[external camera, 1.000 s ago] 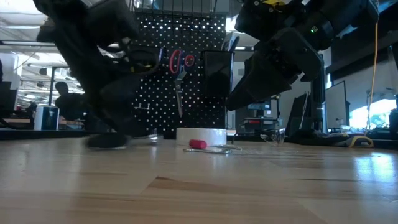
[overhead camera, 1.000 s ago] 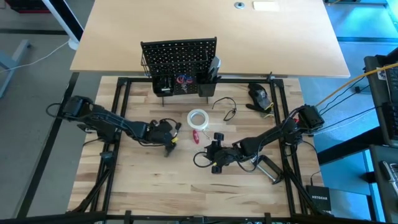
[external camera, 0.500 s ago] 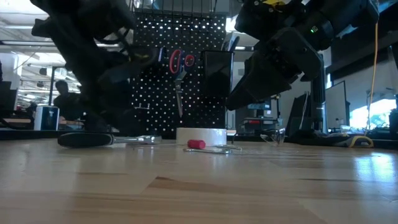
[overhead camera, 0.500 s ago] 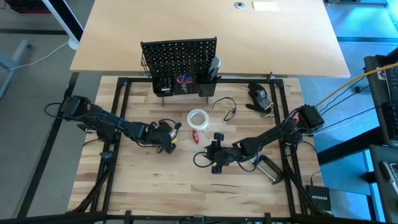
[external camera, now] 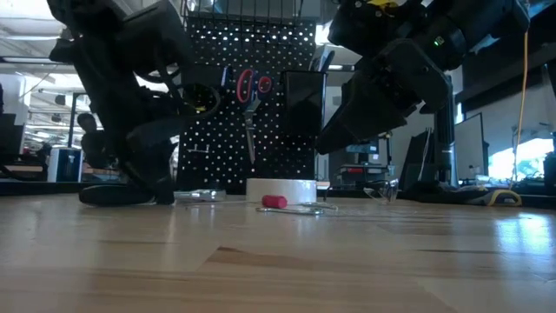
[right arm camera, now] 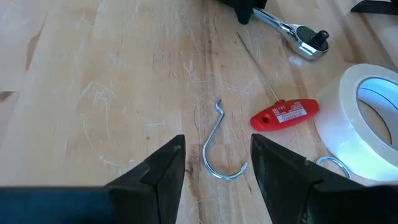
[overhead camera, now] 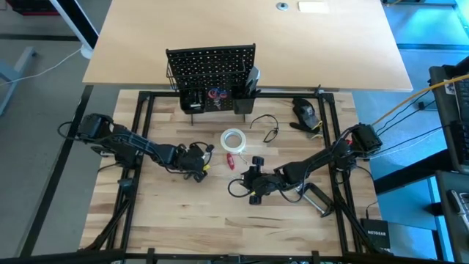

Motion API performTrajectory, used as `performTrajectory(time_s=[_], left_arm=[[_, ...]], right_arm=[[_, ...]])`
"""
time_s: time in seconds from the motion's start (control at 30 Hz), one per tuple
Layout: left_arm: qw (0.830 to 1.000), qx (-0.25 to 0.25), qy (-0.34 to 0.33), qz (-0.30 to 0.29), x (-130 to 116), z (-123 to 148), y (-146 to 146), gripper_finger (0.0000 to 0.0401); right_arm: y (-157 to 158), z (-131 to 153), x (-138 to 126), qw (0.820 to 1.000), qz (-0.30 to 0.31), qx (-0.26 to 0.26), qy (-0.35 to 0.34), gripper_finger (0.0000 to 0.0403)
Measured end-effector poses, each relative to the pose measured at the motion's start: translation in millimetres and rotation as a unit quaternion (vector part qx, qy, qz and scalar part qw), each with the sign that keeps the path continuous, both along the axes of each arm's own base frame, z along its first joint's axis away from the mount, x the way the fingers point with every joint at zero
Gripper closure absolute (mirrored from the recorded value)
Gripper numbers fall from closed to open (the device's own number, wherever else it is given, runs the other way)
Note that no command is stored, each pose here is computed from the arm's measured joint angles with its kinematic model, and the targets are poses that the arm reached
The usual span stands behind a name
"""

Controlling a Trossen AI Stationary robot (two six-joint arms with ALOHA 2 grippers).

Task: Hang tools onto peg board
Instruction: Put the silver ratchet wrench into the left black bin on the peg board

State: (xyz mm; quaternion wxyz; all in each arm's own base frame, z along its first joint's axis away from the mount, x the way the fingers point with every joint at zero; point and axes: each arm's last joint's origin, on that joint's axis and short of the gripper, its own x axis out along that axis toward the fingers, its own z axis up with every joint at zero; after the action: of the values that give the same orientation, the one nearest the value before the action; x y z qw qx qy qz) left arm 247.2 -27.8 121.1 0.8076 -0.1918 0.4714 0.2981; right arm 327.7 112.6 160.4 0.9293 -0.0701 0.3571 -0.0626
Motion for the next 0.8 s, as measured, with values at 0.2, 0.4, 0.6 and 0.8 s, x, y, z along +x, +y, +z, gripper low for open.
performTrajectory(time_s=[0.2,0.4,0.6,0.8], left_arm=[[1.000,-0.002,-0.005,-0.021,-0.7,5.6,0.2,0.0366],[0.998,0.020,-0.036,-0.052,-0.4,24.6,-10.8,0.0366],[0.990,0.062,-0.097,-0.084,-0.7,55.1,-28.7,0.0363],[0.966,0.103,-0.191,-0.142,-2.6,85.7,-46.8,0.0366]], right_arm=[[-0.1,-0.3,-0.3,1.000,0.000,-0.001,0.002,0.0221],[-1.9,-5.6,-6.1,0.999,0.001,-0.017,0.042,0.0221],[3.8,6.9,-12.3,0.998,0.014,-0.001,0.058,0.0221],[14.6,47.1,-32.9,0.999,0.043,0.013,0.031,0.0221]])
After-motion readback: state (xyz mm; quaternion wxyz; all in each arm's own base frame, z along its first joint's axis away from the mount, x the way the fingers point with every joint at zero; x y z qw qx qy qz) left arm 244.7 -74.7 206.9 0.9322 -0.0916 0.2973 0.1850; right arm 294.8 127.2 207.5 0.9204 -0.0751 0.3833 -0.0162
